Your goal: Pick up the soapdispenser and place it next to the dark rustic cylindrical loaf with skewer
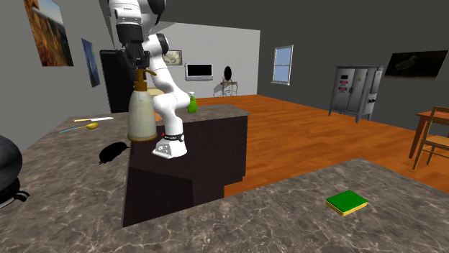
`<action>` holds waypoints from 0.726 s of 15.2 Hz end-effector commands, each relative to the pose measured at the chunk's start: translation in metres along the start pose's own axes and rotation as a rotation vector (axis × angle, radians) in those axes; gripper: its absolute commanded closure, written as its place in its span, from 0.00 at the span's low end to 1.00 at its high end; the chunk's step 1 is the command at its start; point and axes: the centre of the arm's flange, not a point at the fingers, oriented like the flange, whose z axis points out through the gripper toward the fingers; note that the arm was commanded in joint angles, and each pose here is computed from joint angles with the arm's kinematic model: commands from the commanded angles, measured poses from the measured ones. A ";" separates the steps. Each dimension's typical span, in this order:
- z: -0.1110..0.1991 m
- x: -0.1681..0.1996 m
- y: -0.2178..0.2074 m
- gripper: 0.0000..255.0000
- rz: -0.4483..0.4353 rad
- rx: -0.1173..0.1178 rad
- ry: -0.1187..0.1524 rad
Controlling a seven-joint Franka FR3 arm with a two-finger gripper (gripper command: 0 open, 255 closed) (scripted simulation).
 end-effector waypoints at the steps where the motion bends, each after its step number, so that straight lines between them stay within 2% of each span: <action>1: -0.008 -0.025 -0.007 1.00 0.000 0.000 -0.001; 11: -0.050 -0.146 -0.039 1.00 0.000 0.000 -0.001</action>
